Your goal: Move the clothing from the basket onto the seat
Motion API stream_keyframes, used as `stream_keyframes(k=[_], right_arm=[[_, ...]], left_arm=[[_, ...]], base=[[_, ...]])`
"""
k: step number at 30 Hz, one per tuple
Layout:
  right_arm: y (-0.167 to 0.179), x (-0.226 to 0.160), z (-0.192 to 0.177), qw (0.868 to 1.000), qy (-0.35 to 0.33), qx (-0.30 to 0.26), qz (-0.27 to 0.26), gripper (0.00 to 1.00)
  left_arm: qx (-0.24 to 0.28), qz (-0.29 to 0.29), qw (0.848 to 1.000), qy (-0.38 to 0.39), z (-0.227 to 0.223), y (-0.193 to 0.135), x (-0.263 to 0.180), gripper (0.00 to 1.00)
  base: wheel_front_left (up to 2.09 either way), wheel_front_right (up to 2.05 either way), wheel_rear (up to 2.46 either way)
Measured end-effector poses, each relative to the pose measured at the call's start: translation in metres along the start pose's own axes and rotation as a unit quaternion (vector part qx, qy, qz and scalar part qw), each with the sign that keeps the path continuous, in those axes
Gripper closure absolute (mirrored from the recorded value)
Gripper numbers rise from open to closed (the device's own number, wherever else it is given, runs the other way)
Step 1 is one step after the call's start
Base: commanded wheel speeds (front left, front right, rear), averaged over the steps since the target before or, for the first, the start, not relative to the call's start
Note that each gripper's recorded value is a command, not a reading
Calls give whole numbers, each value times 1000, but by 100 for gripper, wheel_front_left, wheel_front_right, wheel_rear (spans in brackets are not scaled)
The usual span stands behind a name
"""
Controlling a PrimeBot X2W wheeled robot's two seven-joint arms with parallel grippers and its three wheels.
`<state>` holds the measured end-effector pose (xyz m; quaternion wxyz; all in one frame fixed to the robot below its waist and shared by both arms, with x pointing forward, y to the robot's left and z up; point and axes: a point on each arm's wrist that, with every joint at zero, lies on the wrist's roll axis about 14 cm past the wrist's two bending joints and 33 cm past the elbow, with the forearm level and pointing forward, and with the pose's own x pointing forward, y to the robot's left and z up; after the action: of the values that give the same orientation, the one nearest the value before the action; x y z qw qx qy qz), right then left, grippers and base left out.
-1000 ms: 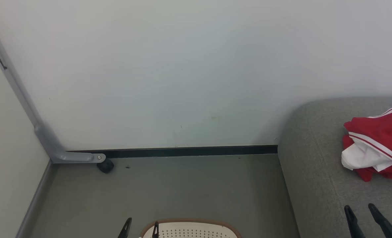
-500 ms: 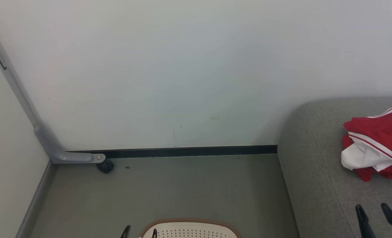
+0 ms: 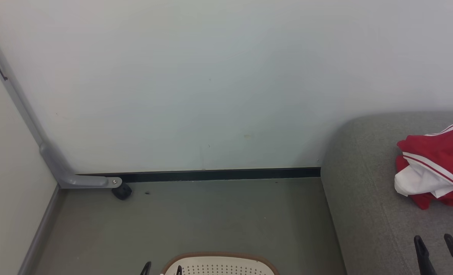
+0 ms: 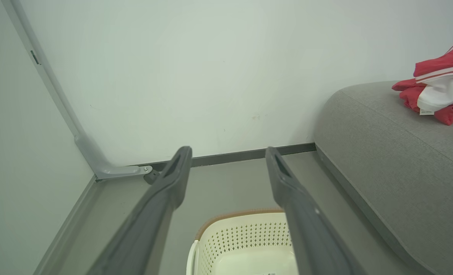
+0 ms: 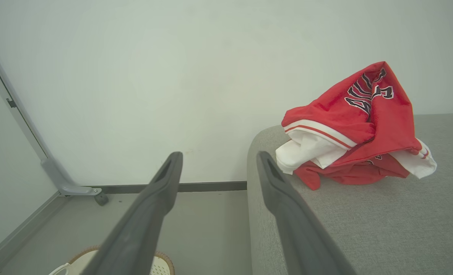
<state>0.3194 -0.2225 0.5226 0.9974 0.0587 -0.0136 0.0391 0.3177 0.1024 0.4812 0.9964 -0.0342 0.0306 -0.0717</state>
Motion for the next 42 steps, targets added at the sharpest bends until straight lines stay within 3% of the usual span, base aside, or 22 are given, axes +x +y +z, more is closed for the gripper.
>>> stream_keyframes(k=[18, 19, 28, 42], right_arm=[[-1, -1, 2, 1000, -5, 0, -5, 0], [-1, -2, 1, 1000, -4, 0, -6, 100], [8, -7, -26, 998, 31, 44, -20, 100], [-3, 0, -37, 987, 55, 143, -56, 100]], left_arm=[[-4, 0, 1000, 7, -4, 0, 0, 0], [-4, 0, 1000, 7, -4, 0, 0, 100], [-8, 3, 999, 37, -23, 3, -5, 100], [-132, 36, 988, 71, -35, 22, -3, 100]], base=[[0, 0, 0], [0, 0, 0], [0, 0, 0], [0, 0, 0]])
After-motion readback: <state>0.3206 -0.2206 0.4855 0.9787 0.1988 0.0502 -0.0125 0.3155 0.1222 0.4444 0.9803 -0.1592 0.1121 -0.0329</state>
